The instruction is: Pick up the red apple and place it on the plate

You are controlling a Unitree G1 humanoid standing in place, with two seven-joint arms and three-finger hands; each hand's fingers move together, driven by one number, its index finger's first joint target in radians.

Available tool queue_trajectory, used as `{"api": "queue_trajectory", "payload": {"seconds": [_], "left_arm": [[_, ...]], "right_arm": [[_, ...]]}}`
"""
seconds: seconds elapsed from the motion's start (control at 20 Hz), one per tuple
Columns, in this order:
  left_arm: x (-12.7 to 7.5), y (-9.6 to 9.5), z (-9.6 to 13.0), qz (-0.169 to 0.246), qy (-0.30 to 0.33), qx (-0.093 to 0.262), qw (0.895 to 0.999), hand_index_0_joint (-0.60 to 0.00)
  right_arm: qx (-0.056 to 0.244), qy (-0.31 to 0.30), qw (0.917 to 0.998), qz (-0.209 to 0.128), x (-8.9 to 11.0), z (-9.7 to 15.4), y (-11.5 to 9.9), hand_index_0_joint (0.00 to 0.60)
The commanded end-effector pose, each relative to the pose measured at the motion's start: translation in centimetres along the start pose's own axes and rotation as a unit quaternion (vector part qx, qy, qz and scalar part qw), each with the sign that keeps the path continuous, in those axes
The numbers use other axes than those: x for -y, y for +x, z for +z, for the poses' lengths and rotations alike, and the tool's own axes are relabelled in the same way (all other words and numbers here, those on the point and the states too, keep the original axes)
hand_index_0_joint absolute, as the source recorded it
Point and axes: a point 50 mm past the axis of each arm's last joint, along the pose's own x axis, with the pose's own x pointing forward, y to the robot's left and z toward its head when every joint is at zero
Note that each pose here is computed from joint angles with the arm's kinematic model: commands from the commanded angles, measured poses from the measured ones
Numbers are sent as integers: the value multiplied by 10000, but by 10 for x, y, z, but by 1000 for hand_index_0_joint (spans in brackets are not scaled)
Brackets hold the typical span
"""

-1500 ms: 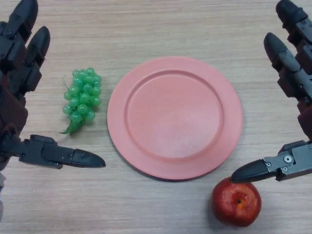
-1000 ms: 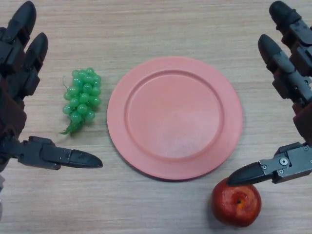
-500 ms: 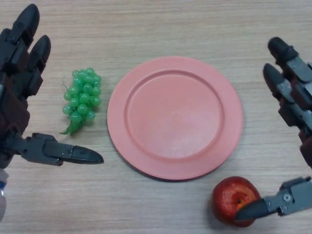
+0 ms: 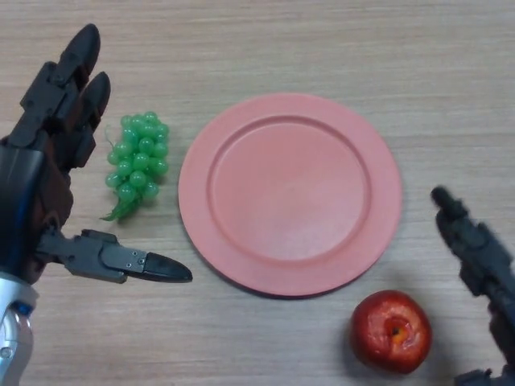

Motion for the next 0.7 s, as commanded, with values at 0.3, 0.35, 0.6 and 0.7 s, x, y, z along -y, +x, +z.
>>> {"api": "queue_trajectory", "payload": {"seconds": [0.3,0.35,0.6,0.7], "left_arm": [[-4,-4,34,207,490,1153,9919,0],[-4,-4,34,217,481,1151,9919,0],[-7,-3,32,263,454,1084,9927,0],[-10,-2,29,314,455,1043,9930,0]], "right_arm": [[687,-117,9951,-696,-1,-7,6,0],[588,-82,9952,-773,-3,-9,6,0],[451,491,9939,-877,-9,-10,6,500],[368,1133,9896,-808,-13,-5,5,600]]}}
